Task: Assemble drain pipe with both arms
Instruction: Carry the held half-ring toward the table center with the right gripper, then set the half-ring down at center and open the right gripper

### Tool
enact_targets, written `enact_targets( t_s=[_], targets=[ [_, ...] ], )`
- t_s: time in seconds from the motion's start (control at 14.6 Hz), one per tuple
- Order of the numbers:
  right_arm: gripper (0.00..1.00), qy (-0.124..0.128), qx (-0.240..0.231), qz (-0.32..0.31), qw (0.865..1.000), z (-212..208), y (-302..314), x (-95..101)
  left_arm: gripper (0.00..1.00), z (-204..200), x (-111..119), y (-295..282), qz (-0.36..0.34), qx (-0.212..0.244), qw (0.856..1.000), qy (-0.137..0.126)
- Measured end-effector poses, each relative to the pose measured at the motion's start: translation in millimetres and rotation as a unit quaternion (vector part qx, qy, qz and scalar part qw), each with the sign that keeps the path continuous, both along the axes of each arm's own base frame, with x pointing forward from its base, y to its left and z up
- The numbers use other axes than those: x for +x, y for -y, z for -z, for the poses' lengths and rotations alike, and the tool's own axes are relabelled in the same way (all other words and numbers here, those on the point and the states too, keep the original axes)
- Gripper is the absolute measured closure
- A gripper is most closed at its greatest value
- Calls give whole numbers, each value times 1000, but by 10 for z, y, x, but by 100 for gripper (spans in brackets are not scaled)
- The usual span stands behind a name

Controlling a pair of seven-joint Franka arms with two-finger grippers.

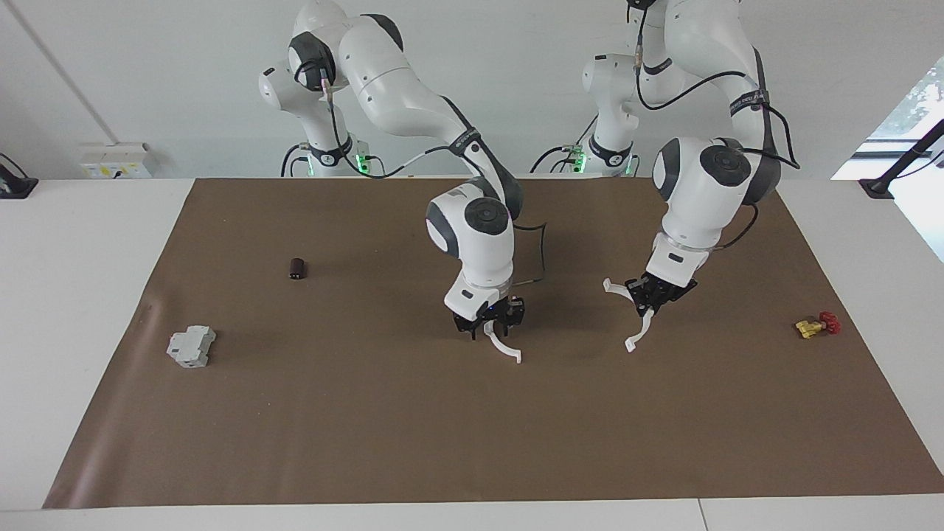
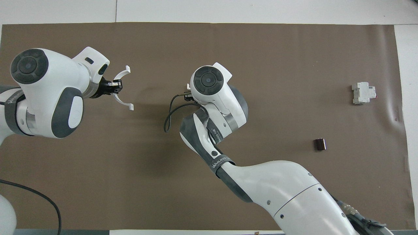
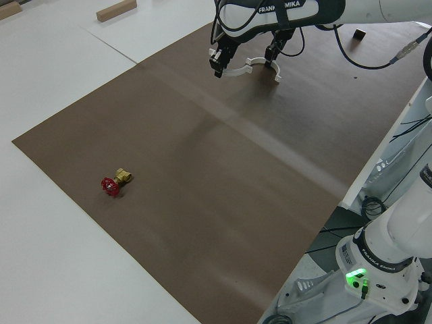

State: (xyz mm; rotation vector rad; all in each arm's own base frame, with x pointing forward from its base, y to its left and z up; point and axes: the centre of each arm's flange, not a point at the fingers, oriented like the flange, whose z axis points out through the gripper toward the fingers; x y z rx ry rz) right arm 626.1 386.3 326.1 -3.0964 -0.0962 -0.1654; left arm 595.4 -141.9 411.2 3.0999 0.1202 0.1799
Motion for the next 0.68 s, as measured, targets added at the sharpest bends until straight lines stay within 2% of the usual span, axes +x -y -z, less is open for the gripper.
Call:
enact_targets(
  t_s=[0.14,0.34,0.48,0.68],
  targets=[
    [0,-7,-8,-13,1000,-481,538,227,80,-9,8,2,0,-1,1000,4],
    [0,-22,-15,-14,1000,-1062,1566,457,80,-19,12,86,7,-2,1000,14],
    [0,-38,-17,4,999,-1360,2103,466,80,55,-7,293,14,9,1000,22],
    [0,-62,-17,25,998,-1918,2774,296,80,306,-73,794,4,35,999,38]
  ],
)
